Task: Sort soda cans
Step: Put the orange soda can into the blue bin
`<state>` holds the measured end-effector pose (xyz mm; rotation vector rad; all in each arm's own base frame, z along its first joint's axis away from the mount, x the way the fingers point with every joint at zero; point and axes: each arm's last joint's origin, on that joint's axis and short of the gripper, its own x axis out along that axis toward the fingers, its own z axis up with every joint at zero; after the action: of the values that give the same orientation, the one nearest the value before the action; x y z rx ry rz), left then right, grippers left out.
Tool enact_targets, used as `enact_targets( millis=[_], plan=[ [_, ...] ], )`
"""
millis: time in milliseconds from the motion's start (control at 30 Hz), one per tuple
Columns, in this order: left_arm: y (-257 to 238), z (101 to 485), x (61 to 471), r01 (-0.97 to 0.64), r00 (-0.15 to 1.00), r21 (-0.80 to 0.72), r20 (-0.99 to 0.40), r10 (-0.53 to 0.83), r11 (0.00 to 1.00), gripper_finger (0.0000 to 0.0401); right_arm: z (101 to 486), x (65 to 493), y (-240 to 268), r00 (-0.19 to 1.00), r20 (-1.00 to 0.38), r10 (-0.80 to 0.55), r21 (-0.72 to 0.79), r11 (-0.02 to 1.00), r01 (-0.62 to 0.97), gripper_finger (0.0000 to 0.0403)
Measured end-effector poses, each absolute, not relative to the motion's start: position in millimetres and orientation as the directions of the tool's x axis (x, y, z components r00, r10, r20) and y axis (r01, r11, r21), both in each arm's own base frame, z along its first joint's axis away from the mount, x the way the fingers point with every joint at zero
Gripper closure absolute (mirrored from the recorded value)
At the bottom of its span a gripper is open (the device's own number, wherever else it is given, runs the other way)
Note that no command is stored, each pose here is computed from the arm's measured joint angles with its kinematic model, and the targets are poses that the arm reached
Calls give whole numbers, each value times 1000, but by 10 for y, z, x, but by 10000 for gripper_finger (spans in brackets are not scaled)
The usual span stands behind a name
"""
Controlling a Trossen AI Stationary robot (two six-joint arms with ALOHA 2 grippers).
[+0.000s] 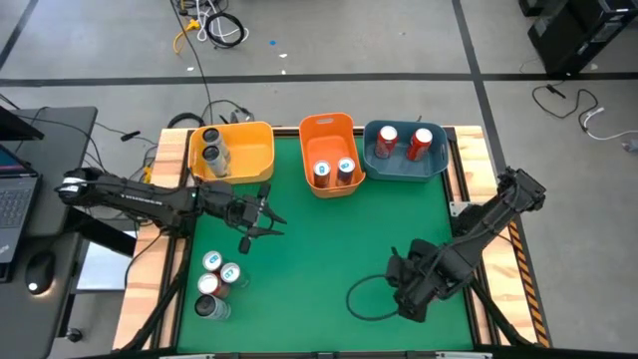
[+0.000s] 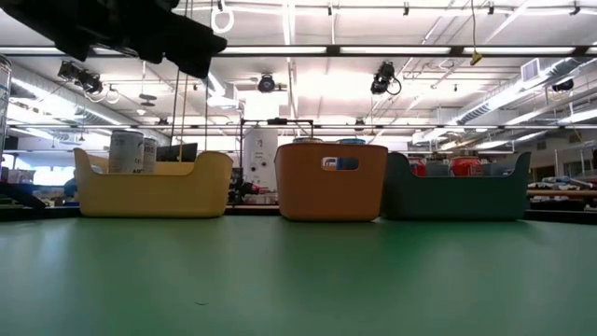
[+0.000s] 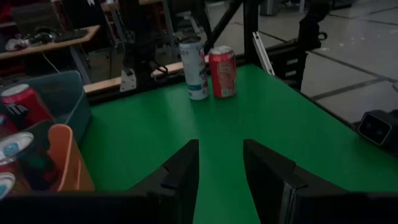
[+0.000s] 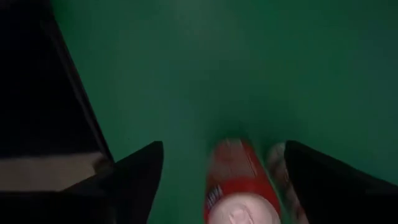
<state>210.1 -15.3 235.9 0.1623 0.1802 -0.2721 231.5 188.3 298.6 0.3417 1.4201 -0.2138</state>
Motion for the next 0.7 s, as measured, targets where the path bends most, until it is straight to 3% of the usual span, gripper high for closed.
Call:
enact_targets(
  millis=[200,700],
  plan=[
    [-158,2301,2178,281,946,132,-204,-251,951,270,2902,2183,1944,83,-996,11,36,952,304,48],
    [-164,2298,2212,278,950,133,-186,-252,951,270,2473,1992,1956,-94,-996,3,-18,976,216,43]
  ],
)
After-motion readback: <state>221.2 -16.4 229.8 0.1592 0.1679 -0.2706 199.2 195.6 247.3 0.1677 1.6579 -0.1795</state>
